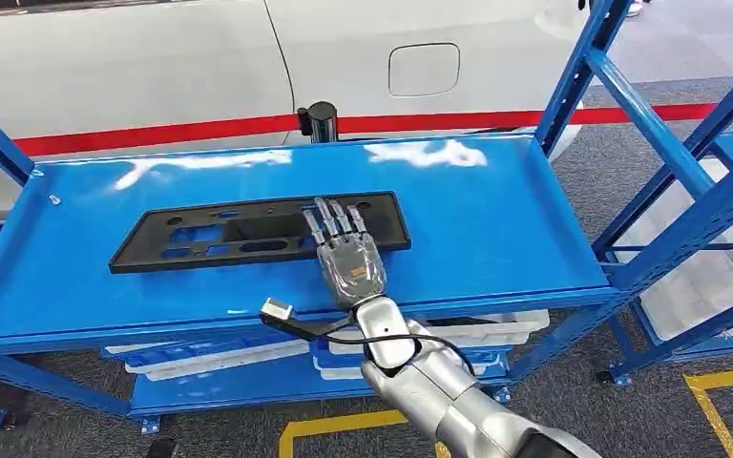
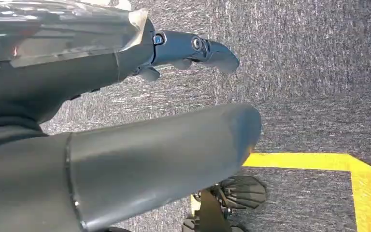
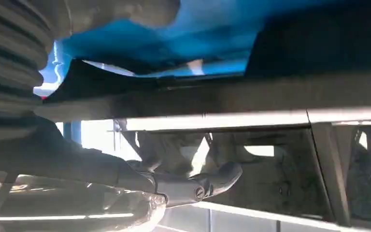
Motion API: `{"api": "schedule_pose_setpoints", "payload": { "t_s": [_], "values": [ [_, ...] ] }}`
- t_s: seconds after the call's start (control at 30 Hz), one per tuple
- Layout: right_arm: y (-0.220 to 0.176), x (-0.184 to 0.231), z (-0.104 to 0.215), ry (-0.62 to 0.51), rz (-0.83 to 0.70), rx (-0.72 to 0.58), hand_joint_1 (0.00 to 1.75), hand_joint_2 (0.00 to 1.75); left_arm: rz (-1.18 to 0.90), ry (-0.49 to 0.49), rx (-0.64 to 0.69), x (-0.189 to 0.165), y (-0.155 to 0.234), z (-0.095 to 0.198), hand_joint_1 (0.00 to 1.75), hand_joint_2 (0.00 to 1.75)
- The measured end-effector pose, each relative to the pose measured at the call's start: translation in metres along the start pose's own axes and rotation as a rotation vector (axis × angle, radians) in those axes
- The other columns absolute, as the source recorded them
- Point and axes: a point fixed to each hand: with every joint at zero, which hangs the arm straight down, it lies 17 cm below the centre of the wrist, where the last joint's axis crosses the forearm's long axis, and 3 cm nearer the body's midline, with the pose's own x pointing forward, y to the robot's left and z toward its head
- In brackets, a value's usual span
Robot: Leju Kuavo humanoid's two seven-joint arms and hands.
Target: Take the parts from the cabinet and place them on the table.
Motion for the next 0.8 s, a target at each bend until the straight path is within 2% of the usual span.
{"api": "schedule_pose_setpoints", "payload": {
  "t_s": [0.4,0.8],
  "values": [
    [-0.001,0.004,-0.002,-0.014,0.011,0.008,1.75,1.75,0.009,-0.001,0.004,0.001,0.000,0.000,0.00,0.00],
    [-0.010,0.001,-0.006,-0.009,-0.002,-0.020,1.75,1.75,0.031,-0.045,0.016,0.009,0.001,0.000,0.00,0.00]
  ]
}}
